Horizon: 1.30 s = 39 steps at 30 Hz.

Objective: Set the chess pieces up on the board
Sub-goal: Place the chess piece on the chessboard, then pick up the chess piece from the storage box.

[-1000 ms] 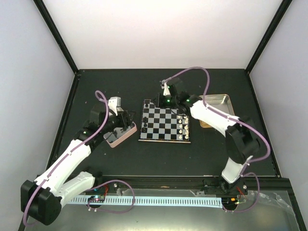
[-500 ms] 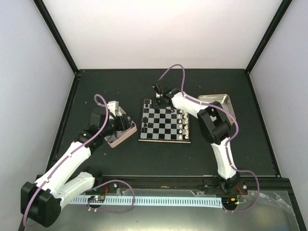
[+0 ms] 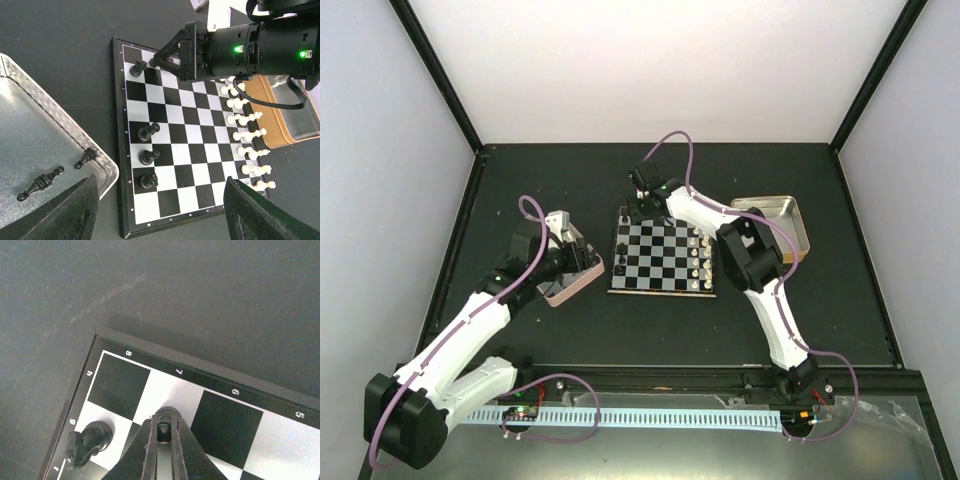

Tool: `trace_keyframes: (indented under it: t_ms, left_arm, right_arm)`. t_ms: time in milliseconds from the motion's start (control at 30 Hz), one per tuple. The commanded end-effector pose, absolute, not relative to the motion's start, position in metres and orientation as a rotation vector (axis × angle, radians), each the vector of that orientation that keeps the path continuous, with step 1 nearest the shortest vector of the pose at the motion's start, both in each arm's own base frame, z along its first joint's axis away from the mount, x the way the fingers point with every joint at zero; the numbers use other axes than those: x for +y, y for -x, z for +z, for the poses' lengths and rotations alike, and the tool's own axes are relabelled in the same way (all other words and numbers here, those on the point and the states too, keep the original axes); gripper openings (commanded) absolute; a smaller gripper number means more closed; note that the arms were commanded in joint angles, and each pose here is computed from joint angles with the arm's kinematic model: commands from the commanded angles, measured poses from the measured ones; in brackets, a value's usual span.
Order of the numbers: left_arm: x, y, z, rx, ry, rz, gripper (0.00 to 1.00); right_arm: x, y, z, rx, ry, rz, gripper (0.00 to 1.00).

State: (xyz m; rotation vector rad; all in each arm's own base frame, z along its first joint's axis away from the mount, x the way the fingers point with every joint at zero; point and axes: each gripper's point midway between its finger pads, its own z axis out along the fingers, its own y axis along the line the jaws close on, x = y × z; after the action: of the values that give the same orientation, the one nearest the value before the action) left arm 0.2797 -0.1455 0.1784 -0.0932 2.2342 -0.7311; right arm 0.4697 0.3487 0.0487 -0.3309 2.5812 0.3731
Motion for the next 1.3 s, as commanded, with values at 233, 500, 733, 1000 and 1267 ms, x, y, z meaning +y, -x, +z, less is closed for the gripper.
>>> trace_keyframes:
  t_ms: [233, 500, 733, 1000, 1267]
  left_arm:
    - [-0.147, -0.281, 0.175, 2.253, 0.112, -0.753, 0.70]
    - [-0.143, -0.283, 0.173, 2.263, 0.136, -0.729, 0.71]
    - [-0.125, -0.285, 0.150, 2.370, 0.240, -0.590, 0.71]
    - [-0.092, -0.287, 0.102, 2.637, 0.357, -0.355, 0.56]
    - [-0.064, -0.302, 0.082, 2.700, 0.534, -0.294, 0.47]
  right_arm:
    - [0.345, -0.470, 0.032, 2.635, 0.324, 0.323, 0.12]
    - [0.356, -0.475, 0.056, 2.600, 0.337, 0.395, 0.33]
    - [0.359, -0.473, 0.101, 2.537, 0.325, 0.470, 0.40]
    - [0.331, -0.449, 0.164, 2.402, 0.245, 0.522, 0.41]
    - [0.311, -0.409, 0.169, 2.407, 0.232, 0.598, 0.40]
